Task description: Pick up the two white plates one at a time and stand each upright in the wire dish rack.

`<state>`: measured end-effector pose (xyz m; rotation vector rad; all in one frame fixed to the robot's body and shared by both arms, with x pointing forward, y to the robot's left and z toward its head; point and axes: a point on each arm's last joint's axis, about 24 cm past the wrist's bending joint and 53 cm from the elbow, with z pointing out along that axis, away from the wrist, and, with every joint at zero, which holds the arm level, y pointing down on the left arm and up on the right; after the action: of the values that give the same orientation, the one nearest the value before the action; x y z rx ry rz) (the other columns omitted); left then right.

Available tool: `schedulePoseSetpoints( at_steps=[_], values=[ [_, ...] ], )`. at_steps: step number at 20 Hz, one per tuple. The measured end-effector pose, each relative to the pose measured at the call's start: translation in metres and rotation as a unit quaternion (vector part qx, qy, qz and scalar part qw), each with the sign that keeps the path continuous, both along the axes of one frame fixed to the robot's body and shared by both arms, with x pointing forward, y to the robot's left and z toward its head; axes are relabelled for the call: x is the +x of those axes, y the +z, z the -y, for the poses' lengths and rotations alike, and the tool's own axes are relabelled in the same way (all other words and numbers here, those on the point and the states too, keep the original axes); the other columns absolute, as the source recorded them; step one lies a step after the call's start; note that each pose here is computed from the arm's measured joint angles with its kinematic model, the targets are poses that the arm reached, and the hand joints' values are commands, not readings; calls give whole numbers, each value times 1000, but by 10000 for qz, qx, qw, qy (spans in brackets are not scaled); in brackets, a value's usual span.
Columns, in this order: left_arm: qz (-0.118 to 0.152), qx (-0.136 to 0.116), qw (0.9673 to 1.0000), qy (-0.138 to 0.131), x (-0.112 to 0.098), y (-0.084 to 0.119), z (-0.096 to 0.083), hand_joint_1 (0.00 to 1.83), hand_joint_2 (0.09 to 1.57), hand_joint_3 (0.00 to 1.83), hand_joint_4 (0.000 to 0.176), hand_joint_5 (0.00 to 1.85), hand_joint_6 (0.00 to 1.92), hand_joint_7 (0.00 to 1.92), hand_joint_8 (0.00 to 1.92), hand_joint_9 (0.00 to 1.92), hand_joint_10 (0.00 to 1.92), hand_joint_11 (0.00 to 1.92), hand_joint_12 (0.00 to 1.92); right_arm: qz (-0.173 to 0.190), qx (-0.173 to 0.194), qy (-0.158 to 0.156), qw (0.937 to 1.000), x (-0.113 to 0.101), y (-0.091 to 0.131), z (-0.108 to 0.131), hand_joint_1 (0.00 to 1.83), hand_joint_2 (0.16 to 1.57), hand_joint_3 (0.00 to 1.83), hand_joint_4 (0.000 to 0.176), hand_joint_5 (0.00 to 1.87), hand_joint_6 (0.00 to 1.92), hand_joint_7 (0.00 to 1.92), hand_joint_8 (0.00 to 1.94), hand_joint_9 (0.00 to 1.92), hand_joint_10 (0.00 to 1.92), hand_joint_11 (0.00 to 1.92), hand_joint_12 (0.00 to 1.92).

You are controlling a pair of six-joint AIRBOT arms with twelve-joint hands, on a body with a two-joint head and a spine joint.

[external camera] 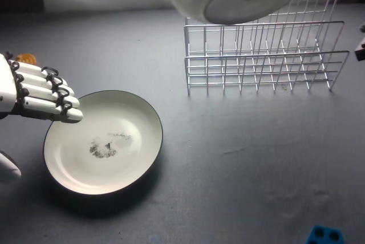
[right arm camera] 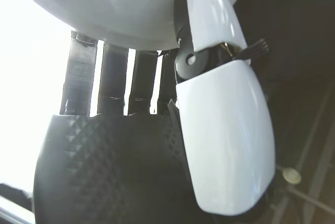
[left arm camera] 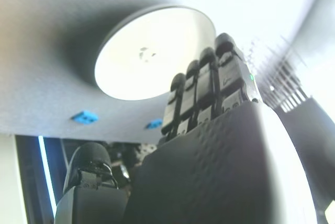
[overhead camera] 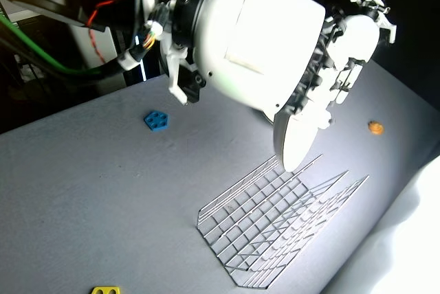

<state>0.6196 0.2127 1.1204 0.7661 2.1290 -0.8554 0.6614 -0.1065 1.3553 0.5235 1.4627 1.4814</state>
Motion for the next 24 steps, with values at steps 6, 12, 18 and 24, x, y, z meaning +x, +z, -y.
schedulePoseSetpoints(
  at_steps=[6,12,18,24],
  values=[
    [-65,153,9999,30,-2,-19,-3,0,1099,0,0,61,3,53,3,41,3,0,196,-11,-90,-228,9997,9,-5,20,1364,1145,1,0,830,1193,962,1015,843,1245,598,1314],
    [-96,188,9998,5,-5,-29,-2,0,1096,0,0,37,0,42,0,33,0,0,143,-242,-67,-318,9992,21,-14,39,1367,1135,0,0,845,1168,989,972,866,1218,600,1318],
    [-68,115,9998,134,0,-26,-3,0,1101,0,0,45,0,45,0,34,1,0,166,-590,310,-455,9967,35,-19,60,1367,1137,0,0,842,1164,976,987,863,1238,607,1328],
    [-76,-19,9996,284,5,-22,-2,0,1097,0,0,29,0,33,0,28,0,0,150,-736,281,-387,9961,40,-23,63,1369,1131,0,0,865,1135,987,969,872,1219,615,1307]
  ],
)
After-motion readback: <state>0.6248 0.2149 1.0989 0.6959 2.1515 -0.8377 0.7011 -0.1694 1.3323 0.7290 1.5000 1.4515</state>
